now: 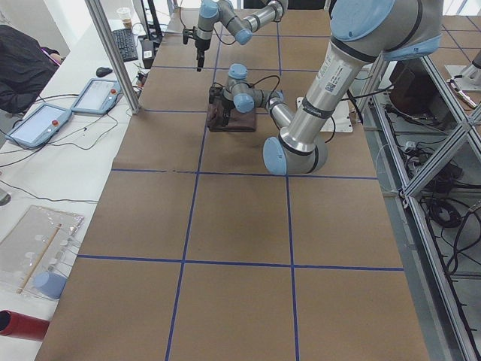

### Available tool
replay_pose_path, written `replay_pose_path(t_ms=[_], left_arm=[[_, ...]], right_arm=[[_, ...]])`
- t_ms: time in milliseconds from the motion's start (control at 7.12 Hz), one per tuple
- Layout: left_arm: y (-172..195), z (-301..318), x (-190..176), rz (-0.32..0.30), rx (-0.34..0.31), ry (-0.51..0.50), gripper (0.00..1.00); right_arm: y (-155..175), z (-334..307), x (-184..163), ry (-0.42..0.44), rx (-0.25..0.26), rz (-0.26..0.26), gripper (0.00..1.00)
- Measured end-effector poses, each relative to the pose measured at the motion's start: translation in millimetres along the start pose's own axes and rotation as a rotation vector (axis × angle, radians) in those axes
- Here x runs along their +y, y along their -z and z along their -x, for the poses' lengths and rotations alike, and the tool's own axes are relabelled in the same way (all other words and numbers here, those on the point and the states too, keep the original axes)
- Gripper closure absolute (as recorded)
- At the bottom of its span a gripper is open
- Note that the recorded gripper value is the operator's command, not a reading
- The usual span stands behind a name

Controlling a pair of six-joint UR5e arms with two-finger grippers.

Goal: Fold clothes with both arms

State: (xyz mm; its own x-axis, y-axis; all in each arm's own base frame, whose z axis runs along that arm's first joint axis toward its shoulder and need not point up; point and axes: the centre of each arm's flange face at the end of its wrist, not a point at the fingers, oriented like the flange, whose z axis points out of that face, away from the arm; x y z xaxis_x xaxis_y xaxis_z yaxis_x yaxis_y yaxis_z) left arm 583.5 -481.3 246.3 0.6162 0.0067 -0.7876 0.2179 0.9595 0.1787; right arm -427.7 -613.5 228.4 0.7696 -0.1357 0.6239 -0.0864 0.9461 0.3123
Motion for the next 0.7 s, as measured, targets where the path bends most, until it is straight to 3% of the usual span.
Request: replay_pose_path(t_ms=[281,703], left_arm=[[-7.6,5.3,-10.4,-0.021,-0.026,0.004,0.0],[-24.5,26.9,-62.6,-0.057,-0.093,0.047,0.0]], right_arm=[[-3.0,-3.9,1.7,-0.001,0.001,0.004,0.0],[-7.8,-8.8,4.7,-0.003,0.004,0.012,0.0]])
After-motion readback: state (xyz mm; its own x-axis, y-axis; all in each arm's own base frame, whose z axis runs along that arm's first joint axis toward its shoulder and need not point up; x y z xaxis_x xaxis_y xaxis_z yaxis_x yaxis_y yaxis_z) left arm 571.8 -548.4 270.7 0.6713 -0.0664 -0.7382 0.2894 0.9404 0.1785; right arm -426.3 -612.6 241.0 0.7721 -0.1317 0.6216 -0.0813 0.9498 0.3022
